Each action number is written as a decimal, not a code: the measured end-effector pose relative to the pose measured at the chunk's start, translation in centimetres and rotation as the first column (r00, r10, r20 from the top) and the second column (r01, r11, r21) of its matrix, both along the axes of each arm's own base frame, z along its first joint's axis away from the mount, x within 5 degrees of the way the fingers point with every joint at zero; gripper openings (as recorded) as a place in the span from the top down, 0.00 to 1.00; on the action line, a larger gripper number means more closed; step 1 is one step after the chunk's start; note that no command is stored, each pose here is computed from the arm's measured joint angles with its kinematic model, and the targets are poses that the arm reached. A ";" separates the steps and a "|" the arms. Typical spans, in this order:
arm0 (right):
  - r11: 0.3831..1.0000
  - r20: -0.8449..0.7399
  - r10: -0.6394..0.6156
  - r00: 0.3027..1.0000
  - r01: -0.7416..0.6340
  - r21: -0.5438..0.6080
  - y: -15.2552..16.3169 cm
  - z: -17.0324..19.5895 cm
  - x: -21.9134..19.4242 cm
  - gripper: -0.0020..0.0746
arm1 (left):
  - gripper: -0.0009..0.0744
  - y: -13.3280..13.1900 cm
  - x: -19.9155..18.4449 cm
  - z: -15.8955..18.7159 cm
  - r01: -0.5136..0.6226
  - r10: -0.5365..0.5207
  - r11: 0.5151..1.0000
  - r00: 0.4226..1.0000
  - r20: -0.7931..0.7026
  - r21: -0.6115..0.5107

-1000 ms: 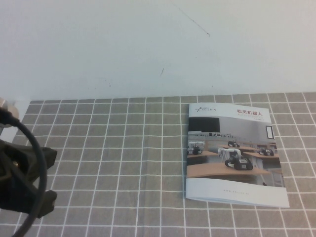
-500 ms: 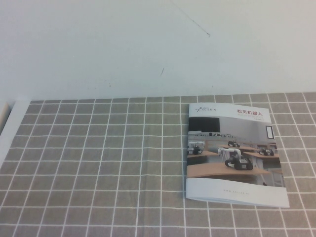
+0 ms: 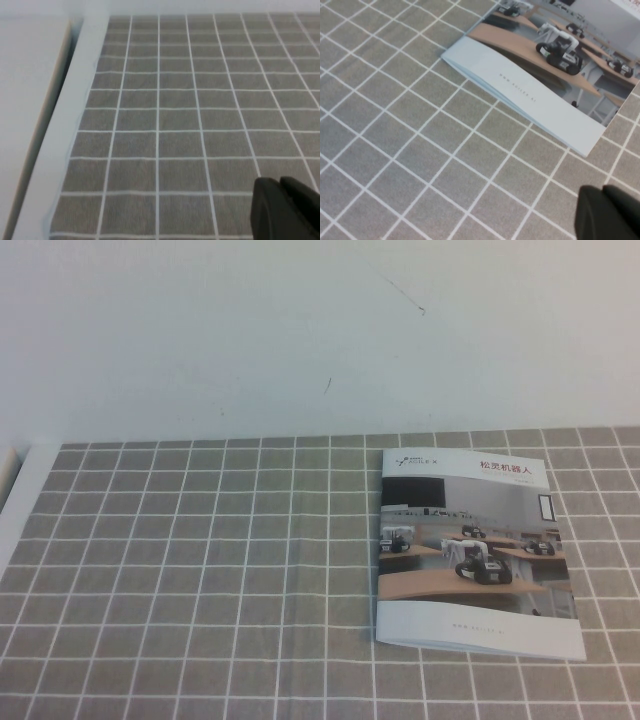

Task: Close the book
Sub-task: 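Close the open booklet and leave it lying on the table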

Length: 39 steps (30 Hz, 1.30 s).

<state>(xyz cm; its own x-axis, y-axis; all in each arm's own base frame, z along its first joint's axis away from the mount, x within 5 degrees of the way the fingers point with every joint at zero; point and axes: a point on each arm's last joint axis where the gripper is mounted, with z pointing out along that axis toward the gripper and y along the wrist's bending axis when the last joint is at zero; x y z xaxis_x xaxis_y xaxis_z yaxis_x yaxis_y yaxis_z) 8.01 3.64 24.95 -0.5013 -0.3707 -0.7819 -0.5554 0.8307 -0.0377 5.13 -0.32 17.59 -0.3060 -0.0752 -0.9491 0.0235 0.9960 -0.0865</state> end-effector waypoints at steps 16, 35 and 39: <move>1.000 0.000 0.000 1.000 0.000 0.000 0.0 0.0 0.0 0.98 | 0.99 0.0 0.1 0.1 -0.001 0.002 1.000 1.000 0.020 -0.022; 1.000 0.000 0.000 1.000 0.000 0.000 0.0 0.0 0.0 0.98 | 0.99 -0.4 0.0 0.1 0.044 -0.043 0.995 0.999 0.016 -0.087; 1.000 0.000 0.000 1.000 0.000 0.000 0.0 0.0 0.0 0.98 | 0.99 -0.4 0.0 0.1 0.044 -0.043 0.995 0.999 0.016 -0.087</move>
<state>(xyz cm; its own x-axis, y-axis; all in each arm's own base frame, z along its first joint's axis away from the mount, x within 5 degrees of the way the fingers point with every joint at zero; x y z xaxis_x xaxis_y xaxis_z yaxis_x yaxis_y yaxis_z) 8.01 3.64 24.95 -0.5013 -0.3707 -0.7819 -0.5554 0.8307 -0.0377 5.15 -0.71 17.66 -0.2974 -0.1445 -0.9437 0.0682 0.9827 -0.1720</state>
